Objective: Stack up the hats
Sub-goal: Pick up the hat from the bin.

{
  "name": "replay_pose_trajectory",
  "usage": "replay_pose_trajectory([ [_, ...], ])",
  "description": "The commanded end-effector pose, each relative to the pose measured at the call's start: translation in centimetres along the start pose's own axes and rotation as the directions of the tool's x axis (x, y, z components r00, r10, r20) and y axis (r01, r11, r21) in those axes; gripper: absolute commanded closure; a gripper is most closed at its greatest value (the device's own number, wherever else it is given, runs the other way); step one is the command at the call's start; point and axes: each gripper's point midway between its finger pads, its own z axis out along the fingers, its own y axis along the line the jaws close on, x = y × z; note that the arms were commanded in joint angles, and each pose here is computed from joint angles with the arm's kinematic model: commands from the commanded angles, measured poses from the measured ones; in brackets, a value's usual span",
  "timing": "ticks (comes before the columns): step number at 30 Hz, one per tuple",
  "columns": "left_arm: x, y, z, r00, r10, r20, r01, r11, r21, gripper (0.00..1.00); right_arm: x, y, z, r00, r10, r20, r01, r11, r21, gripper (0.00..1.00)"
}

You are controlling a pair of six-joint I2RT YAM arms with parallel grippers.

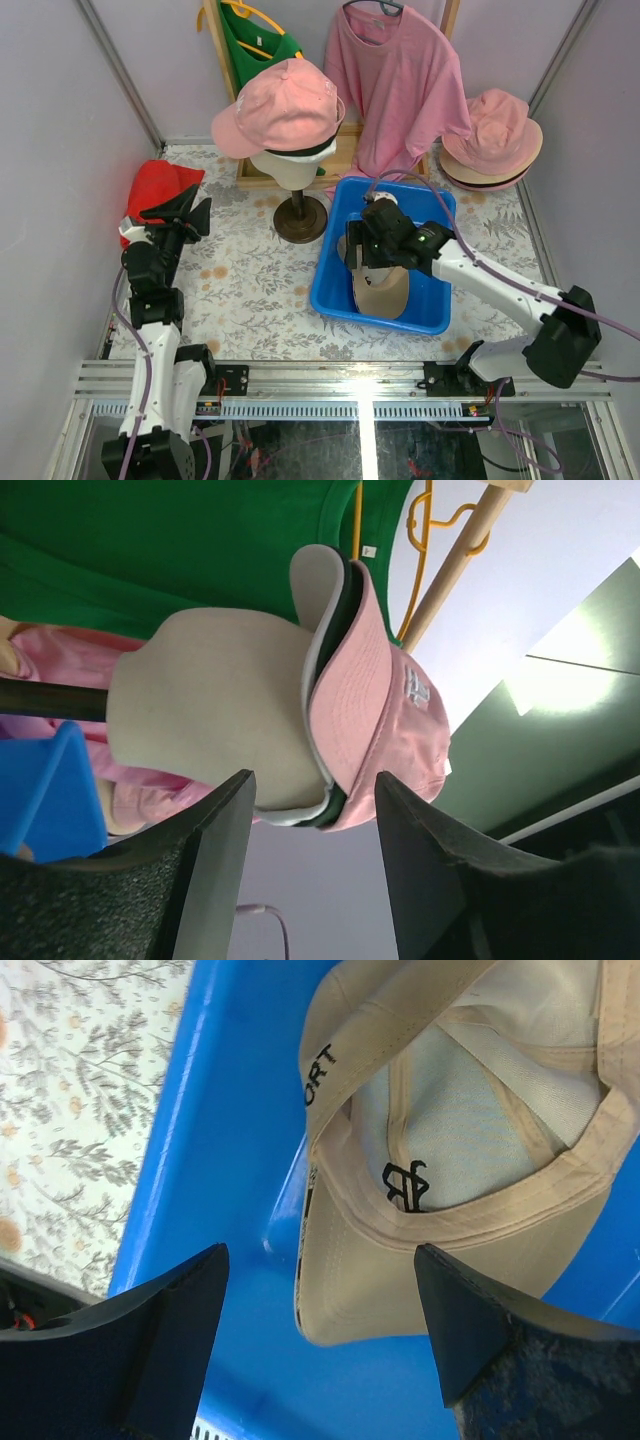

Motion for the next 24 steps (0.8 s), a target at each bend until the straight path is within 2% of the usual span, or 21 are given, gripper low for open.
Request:
replay_pose_trajectory([
  [1, -0.6, 3.2, -0.8, 0.996, 0.083, 0.044, -0.077, 0.989, -0.125, 0.49, 0.1, -0.1, 3.2, 0.999, 0.031, 0.012, -0.031, 0.999, 0.036, 0.18],
  [5, 0.2, 3.9, -0.9, 0.991, 0.134, 0.019, -0.129, 0.979, -0.159, 0.5, 1.1, -0.1, 6.0, 0.999, 0.001, -0.051, 0.002, 0.998, 0.06, 0.23],
  [7, 0.9, 4.5, -0.9, 0.986, 0.166, -0.003, -0.164, 0.969, -0.186, 0.5, 1.3, -0.3, 6.9, 0.998, -0.014, -0.068, 0.02, 0.997, 0.078, 0.31],
  [8, 1.2, 4.8, -1.0, 0.984, 0.179, -0.013, -0.178, 0.964, -0.198, 0.5, 1.2, -0.4, 7.0, 0.997, -0.021, -0.069, 0.026, 0.996, 0.084, 0.43],
  [10, 1.9, 4.8, -1.1, 0.98, 0.198, -0.029, -0.2, 0.96, -0.198, 0.5, 0.6, -0.5, 6.6, 0.999, -0.022, -0.045, 0.026, 0.996, 0.087, 0.87],
  [11, 2.1, 4.7, -1.1, 0.978, 0.206, -0.032, -0.208, 0.957, -0.202, 0.5, 0.2, -0.6, 6.0, 0.999, -0.019, -0.029, 0.021, 0.996, 0.088, 0.99],
  [17, 4.2, 3.5, -1.4, 0.957, 0.268, -0.108, -0.285, 0.937, -0.203, 0.5, -3.7, 0.6, -2.1, 0.984, 0.057, 0.167, -0.053, 0.998, -0.027, 1.0],
  [24, 6.6, 1.4, -3.0, 0.943, 0.281, -0.18, -0.313, 0.931, -0.186, 0.5, -6.3, -0.1, -12.0, 0.927, 0.156, 0.342, -0.122, 0.985, -0.118, 1.0],
])
